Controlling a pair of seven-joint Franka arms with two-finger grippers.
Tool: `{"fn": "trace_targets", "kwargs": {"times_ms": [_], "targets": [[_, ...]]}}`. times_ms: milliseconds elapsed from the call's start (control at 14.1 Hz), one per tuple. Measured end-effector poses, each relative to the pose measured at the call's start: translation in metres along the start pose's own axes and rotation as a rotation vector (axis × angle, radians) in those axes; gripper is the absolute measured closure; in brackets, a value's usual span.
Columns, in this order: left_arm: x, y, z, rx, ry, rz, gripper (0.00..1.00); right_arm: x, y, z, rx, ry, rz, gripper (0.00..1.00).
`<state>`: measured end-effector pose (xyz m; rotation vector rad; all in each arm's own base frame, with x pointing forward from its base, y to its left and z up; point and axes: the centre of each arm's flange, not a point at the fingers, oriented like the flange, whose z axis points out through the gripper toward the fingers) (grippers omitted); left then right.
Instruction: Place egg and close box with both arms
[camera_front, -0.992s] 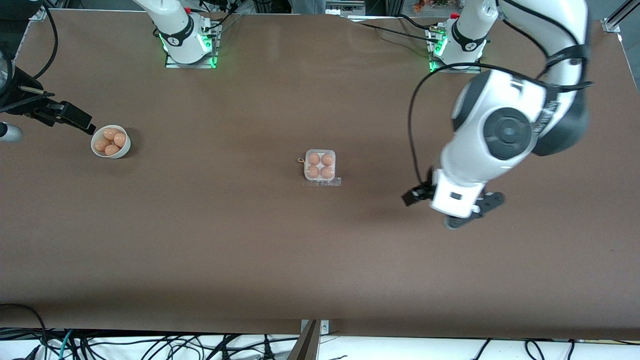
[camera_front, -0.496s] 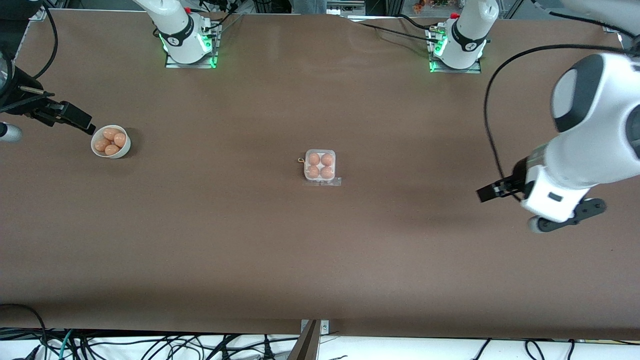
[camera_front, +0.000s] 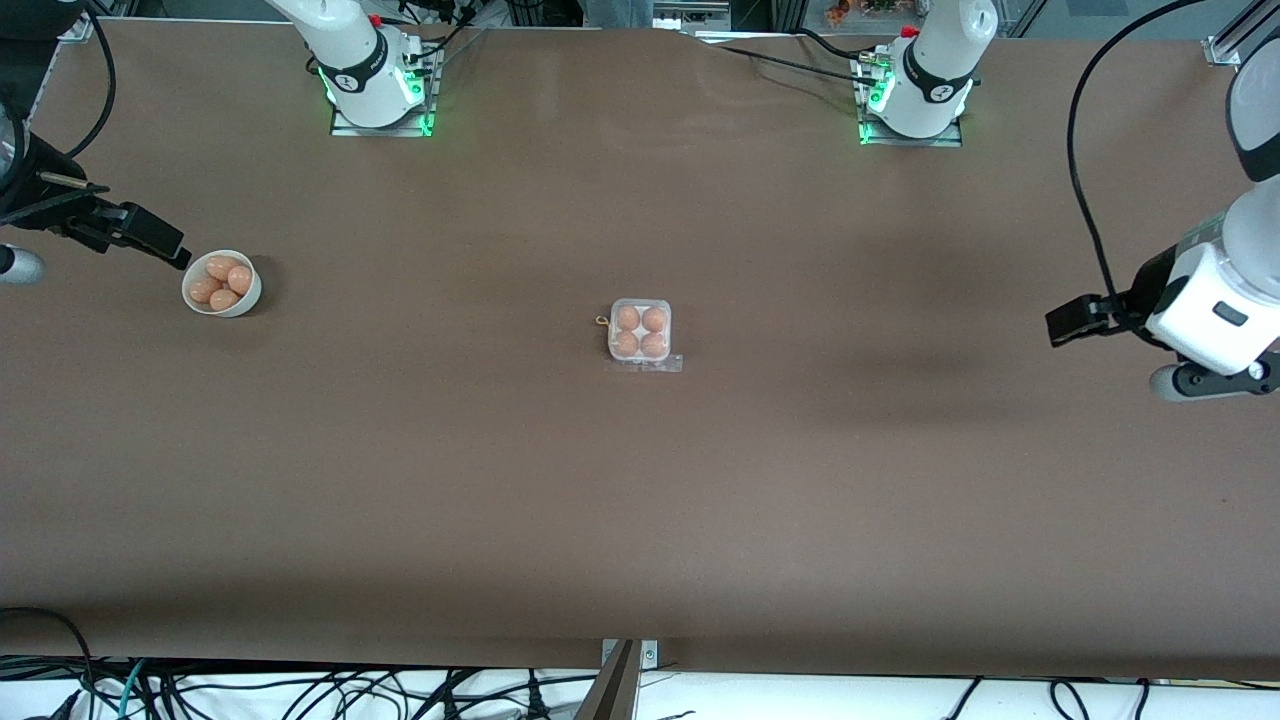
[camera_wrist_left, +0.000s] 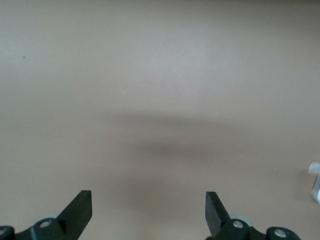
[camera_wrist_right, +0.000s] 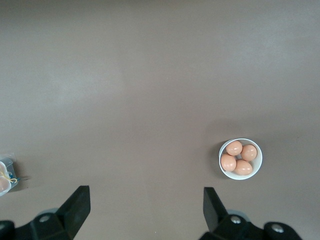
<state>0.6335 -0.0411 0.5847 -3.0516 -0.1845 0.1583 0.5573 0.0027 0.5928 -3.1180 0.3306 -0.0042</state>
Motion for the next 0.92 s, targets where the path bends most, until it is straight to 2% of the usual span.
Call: {"fn": "trace_targets", "kwargs": {"times_ms": [213,496,921], "targets": [[-0.017,-0.024,0.005,-0.004,-0.01,0.047,0.0,0.0,0.0,0.0,0.0,0.0,0.0,0.0],[-0.032,-0.049,0.012,-0.068,-0.014,0.053,0.0,0.0,0.0,0.0,0.0,0.0,0.0,0.0],[-0.033,-0.049,0.015,-0.077,-0.006,0.056,0.0,0.0,0.0,0.0,0.0,0.0,0.0,0.0]]}}
